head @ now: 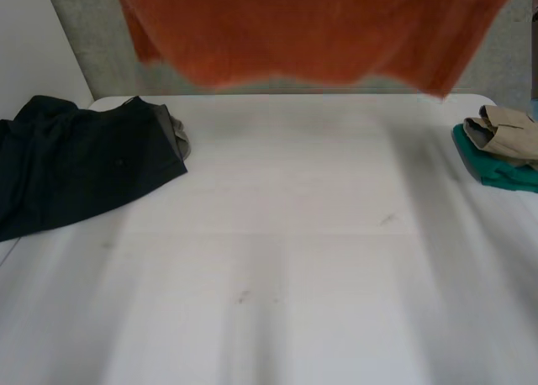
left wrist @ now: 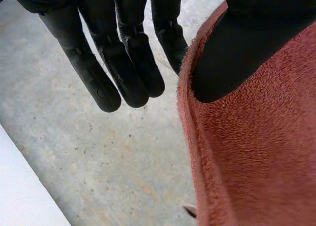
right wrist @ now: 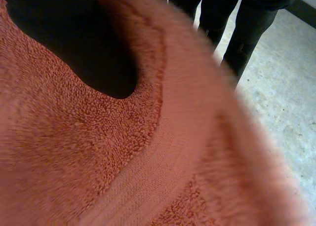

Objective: Fold the laundry.

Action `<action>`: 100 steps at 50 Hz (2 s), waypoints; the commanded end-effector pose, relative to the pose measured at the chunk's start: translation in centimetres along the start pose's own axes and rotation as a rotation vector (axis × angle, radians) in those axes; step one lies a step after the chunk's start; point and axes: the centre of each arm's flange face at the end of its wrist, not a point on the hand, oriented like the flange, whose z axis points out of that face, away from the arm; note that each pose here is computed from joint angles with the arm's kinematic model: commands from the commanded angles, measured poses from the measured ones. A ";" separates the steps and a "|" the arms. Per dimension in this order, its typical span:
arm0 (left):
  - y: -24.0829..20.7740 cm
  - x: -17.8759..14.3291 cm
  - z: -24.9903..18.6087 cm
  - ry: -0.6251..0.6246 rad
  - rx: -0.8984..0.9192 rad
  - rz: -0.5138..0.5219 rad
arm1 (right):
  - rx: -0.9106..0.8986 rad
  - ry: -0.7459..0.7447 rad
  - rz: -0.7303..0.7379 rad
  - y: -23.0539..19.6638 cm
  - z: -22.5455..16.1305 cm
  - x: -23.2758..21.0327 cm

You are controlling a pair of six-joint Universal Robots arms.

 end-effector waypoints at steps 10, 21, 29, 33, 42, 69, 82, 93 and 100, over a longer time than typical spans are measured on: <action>12.0 5.3 -11.1 0.324 -0.478 0.009 | -0.561 -0.252 0.059 6.7 -10.5 -2.6; 22.3 9.0 -19.6 0.532 -0.701 0.050 | -0.850 -0.387 -0.015 13.2 -19.8 -4.1; 25.1 9.6 -20.4 0.554 -0.753 0.056 | -0.880 -0.381 0.000 13.8 -20.7 -4.1; 25.8 9.9 -20.5 0.549 -0.759 0.056 | -0.867 -0.361 0.017 13.2 -20.2 -3.8; 26.5 9.9 -21.0 0.534 -0.793 0.058 | -0.839 -0.314 0.035 12.3 -19.2 -2.9; 25.4 10.0 -23.5 0.532 -0.898 0.067 | -0.874 -0.290 0.014 13.0 -19.4 -2.4; 26.0 10.5 -24.1 0.581 -0.918 0.093 | -1.001 -0.349 -0.008 13.3 -20.2 -2.5; 26.2 9.9 -23.4 0.569 -0.904 0.178 | -1.021 -0.348 -0.009 13.4 -20.3 -2.2; 22.2 7.8 -21.5 0.454 -0.859 0.206 | -1.007 -0.361 -0.037 12.3 -19.9 -1.8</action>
